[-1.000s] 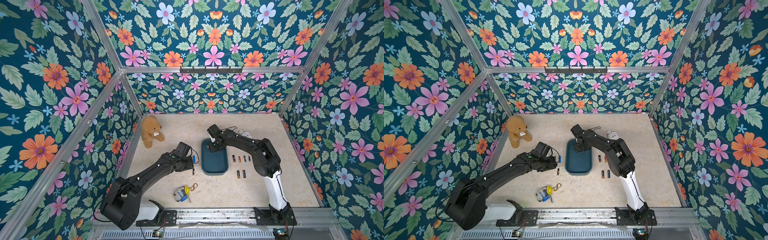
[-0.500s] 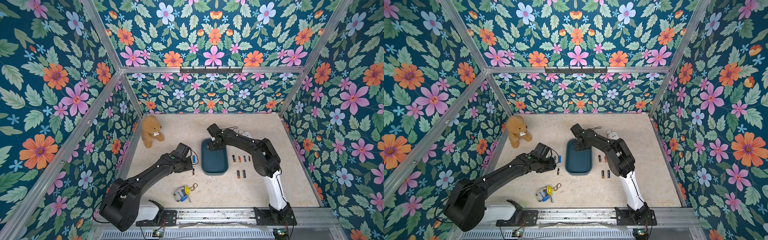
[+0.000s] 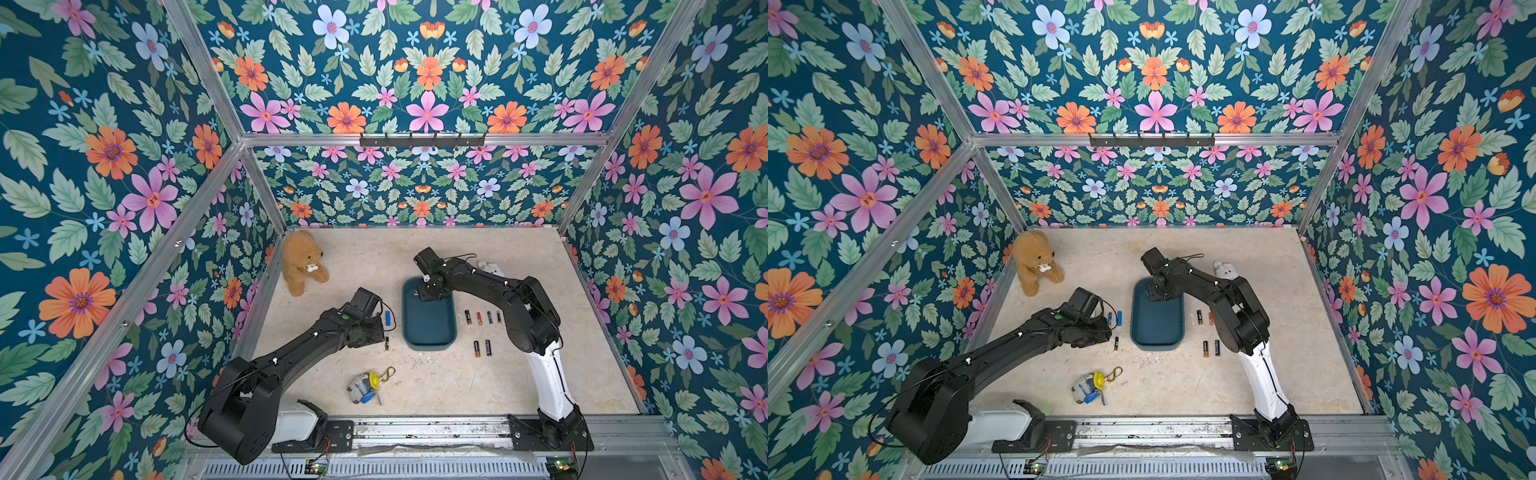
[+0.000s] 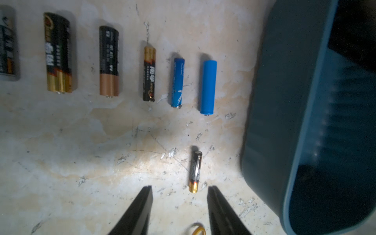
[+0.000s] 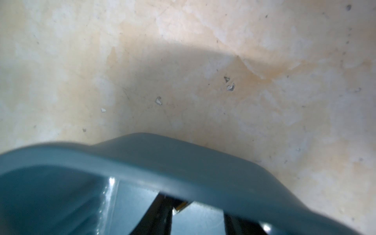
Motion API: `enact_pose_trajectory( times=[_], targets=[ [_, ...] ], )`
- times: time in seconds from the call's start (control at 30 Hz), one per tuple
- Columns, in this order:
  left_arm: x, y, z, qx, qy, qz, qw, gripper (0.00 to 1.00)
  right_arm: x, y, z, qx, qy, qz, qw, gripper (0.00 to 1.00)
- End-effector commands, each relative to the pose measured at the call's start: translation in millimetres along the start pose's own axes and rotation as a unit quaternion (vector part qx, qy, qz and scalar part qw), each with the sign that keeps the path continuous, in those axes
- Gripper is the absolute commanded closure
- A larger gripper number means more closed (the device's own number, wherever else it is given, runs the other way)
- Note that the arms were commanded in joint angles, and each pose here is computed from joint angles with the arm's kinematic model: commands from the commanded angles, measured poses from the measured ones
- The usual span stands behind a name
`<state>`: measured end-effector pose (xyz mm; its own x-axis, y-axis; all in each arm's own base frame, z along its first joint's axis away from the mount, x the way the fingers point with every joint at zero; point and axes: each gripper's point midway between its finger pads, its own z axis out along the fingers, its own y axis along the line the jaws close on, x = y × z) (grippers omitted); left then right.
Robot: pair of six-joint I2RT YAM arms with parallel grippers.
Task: Take the batteries out of the storage box
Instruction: Pick up the battery from the storage box.
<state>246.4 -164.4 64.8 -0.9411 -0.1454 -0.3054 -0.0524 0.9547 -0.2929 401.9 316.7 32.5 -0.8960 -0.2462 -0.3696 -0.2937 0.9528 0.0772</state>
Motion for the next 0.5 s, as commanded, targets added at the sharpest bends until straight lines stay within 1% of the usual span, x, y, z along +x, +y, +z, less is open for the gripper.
enact_pose_trajectory(
  times=[0.0,0.47],
  targets=[
    [0.4,1.6,-0.8,-0.003,-0.001,0.001,1.0,0.49,4.7,-4.2,1.4,0.012,0.005,-0.001,1.0,0.57],
    [0.2,1.5,-0.6,-0.003,-0.001,0.002,1.0,0.49,12.1,-9.8,2.8,0.018,0.013,-0.006,1.0,0.72]
  ],
)
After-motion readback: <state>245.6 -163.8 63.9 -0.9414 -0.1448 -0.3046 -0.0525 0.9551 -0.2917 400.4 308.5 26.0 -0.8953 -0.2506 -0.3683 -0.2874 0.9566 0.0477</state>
